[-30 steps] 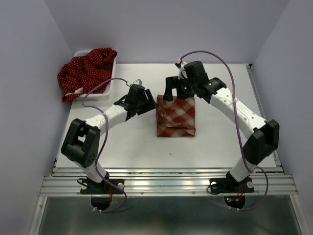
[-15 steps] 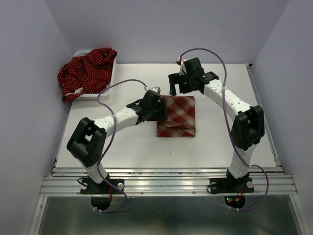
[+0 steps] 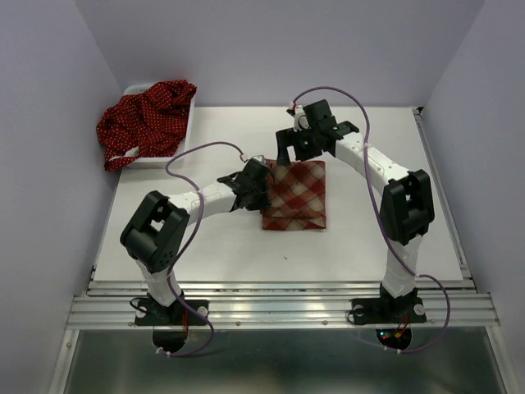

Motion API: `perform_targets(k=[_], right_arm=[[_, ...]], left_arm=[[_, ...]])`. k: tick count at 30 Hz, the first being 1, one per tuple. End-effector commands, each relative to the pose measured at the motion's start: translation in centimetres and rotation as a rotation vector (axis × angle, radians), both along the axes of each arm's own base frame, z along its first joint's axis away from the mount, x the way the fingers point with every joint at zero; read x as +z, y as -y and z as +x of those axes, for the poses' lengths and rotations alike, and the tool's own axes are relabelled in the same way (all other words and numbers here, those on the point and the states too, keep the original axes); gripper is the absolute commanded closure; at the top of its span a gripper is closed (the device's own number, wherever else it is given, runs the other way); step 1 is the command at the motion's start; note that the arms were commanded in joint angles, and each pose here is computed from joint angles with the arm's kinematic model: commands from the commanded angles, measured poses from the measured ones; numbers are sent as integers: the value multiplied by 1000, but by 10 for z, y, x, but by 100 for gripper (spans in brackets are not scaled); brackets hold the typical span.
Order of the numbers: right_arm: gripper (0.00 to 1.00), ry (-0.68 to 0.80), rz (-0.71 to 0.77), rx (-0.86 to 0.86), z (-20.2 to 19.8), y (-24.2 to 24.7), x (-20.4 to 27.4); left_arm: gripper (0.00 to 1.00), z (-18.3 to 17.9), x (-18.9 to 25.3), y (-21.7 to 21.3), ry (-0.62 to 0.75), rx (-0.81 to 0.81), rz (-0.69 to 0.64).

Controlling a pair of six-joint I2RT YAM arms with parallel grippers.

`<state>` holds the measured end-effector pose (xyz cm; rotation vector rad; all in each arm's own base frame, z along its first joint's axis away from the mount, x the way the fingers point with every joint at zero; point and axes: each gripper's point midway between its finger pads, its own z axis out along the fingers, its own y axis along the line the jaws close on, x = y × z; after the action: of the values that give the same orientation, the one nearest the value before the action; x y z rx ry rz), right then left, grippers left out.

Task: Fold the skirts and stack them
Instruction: Fold the skirt

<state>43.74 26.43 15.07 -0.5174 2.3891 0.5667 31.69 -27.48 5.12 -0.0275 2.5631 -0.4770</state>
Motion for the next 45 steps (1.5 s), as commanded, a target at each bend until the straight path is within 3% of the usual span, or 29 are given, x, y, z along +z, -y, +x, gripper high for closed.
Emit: perform_targets(k=[1,8,22,28,33,36,41,45], right_arm=[[0,30,112,116,-2,-28,20],[0,-126,174,212,-34,-39,-18],[0,-104,130,123,35,-27,-68],[0,-160,73,31,31,-4,-103],[0,-164,74,-77,11,11,-114],[0,-123,145,-138,5,12,-91],[0,-164,343,-196,-51,12,-85],[0,-194,314,-213,-94,10,-100]], left_arm=[[100,-5,-7,-12,-8,43,34],[100,-13,-28,-23,-46,85,64],[100,-17,-41,-32,-65,83,103],[100,-9,-46,-51,-59,128,139],[100,26,-40,-70,-14,186,137],[100,51,-25,-67,42,183,133],[99,103,-2,-61,139,151,138],[99,129,2,-46,178,77,129]])
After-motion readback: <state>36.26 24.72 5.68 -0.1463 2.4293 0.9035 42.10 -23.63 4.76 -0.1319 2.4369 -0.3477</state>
